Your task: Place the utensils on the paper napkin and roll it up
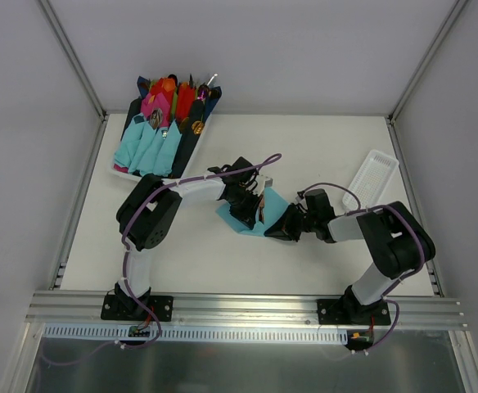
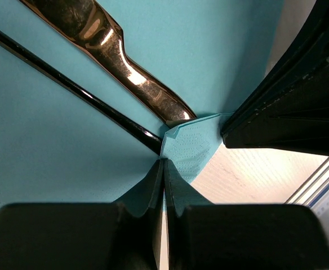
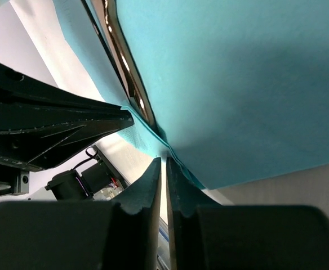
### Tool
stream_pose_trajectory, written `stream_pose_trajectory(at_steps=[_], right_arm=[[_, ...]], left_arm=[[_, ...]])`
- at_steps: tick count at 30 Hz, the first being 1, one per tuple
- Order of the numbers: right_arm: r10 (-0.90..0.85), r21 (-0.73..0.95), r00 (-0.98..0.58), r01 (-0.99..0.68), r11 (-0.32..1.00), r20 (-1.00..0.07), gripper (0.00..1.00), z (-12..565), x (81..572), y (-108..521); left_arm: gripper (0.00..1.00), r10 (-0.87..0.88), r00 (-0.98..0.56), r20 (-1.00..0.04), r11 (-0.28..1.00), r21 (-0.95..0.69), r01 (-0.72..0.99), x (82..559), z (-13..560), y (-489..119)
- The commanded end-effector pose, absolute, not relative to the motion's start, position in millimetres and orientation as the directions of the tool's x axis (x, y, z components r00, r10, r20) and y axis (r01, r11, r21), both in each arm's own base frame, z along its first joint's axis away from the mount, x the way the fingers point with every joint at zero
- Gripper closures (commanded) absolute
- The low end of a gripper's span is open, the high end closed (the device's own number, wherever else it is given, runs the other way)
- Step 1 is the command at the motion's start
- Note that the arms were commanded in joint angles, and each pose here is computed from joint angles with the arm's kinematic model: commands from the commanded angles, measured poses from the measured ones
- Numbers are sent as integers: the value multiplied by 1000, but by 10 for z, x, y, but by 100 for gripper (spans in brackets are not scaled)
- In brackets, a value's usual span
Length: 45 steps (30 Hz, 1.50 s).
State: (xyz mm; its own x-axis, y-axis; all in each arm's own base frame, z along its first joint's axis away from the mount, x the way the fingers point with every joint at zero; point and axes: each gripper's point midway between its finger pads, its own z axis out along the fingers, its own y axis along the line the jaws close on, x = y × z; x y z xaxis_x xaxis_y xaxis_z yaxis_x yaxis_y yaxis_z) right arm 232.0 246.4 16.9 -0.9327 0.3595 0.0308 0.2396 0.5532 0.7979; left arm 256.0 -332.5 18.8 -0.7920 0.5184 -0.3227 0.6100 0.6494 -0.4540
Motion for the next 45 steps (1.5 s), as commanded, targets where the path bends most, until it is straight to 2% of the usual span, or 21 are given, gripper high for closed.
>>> stream_pose_trajectory(at_steps=[1, 9, 26, 36, 45], right_arm=[[323, 823, -946, 151, 547, -40, 89, 364, 2369, 2549], [278, 838, -959, 102, 537, -62, 88, 476, 2405, 2741], [325, 769, -946, 202, 607, -7, 93, 53, 2366, 2678], [352, 750, -936, 240, 617, 10, 94, -21, 2331, 2631], [359, 751, -933, 244, 613, 10, 94, -2, 2340, 2641]], left_arm=[[100, 521, -796, -309, 672, -427, 606, 2601, 126, -3243], [100, 525, -792, -312, 666, -427, 611, 2610, 135, -3255], [100, 524, -784, -332, 649, -441, 620, 2619, 227, -3299], [98, 501, -740, -449, 585, -454, 672, 2588, 769, -3333], [97, 501, -766, -402, 540, -546, 640, 2359, 806, -3389]])
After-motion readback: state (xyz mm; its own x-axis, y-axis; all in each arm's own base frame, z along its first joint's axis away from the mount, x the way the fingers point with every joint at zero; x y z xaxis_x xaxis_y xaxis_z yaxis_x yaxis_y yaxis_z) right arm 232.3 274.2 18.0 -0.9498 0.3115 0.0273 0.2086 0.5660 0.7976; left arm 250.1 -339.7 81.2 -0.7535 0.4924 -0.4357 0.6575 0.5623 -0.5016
